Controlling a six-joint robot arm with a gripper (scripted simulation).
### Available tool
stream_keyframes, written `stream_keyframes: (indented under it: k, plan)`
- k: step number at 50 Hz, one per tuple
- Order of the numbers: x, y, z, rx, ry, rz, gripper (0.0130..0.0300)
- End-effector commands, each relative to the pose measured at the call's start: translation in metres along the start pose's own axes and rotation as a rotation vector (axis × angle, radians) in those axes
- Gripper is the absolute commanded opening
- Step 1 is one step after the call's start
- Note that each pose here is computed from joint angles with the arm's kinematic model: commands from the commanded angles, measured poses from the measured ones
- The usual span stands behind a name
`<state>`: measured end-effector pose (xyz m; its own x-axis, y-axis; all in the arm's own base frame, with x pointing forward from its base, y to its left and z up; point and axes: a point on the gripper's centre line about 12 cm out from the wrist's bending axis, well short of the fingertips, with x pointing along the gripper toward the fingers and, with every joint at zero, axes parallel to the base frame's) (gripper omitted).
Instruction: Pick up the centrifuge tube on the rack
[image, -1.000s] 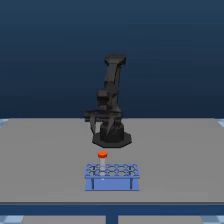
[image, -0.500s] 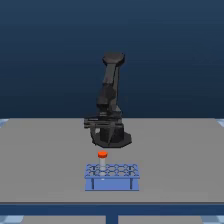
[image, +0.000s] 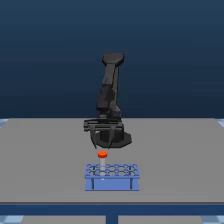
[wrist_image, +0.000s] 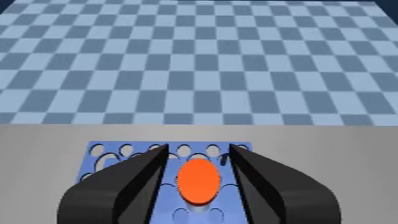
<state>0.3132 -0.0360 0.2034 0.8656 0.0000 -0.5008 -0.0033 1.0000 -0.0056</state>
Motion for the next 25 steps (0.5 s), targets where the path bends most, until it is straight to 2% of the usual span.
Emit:
stream_keyframes:
  k: [1, 25]
  plan:
    - [0.0013, 0.0001, -0.0002, 0.006, 0.004, 0.001, 0.0300]
    - [0.0022, 0.0001, -0.0025, 0.006, 0.002, 0.001, 0.0300]
